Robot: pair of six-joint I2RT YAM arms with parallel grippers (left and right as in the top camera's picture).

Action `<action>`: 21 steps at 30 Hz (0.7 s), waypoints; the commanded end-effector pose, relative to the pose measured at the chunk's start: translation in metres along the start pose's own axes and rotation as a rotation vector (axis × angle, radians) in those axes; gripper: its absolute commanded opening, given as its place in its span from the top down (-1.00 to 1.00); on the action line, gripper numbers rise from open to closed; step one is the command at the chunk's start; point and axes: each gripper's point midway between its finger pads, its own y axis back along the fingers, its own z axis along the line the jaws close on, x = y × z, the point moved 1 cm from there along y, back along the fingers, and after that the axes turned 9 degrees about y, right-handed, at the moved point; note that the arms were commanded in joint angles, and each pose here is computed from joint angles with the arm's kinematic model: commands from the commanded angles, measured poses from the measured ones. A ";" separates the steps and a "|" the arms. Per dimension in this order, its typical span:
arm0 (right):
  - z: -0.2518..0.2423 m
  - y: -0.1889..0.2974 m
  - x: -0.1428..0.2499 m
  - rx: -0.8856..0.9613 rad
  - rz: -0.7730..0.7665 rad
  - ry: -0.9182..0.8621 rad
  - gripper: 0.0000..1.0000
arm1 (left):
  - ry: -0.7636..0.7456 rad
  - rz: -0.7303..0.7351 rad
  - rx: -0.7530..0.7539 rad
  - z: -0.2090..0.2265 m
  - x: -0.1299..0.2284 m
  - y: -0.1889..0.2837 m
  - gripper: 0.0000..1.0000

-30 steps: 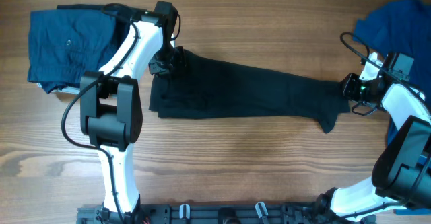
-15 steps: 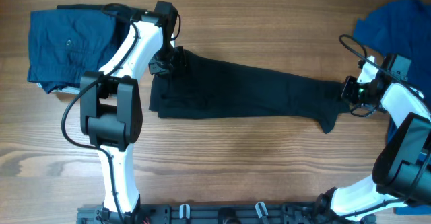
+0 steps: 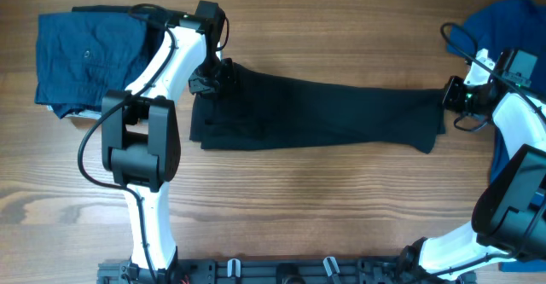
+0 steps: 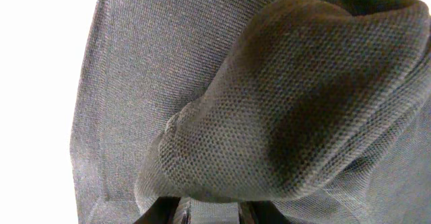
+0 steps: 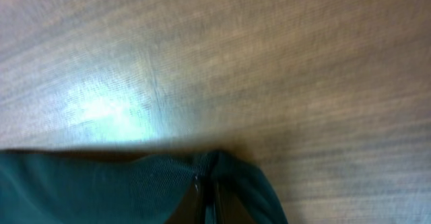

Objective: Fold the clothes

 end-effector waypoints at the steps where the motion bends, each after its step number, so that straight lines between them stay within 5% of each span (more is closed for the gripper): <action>1: 0.000 -0.007 -0.012 -0.015 -0.035 0.038 0.90 | -0.006 -0.001 -0.024 0.006 -0.002 -0.005 0.55; 8: -0.006 -0.029 -0.004 -0.020 -0.010 0.029 0.85 | -0.006 -0.002 -0.024 0.006 -0.002 -0.005 0.56; 10: -0.008 -0.039 0.001 -0.024 0.007 0.022 0.31 | -0.006 -0.002 -0.024 0.006 -0.002 -0.005 0.56; 12: -0.010 -0.049 0.007 -0.027 0.025 0.016 0.08 | -0.006 -0.002 -0.024 0.006 -0.002 -0.005 0.58; 14: -0.010 -0.053 0.007 -0.038 0.021 0.018 0.00 | -0.011 -0.006 -0.021 0.006 -0.003 -0.004 0.92; 21: 0.007 0.000 -0.054 -0.070 -0.156 0.103 -0.40 | -0.061 -0.137 0.056 -0.010 -0.020 0.044 0.89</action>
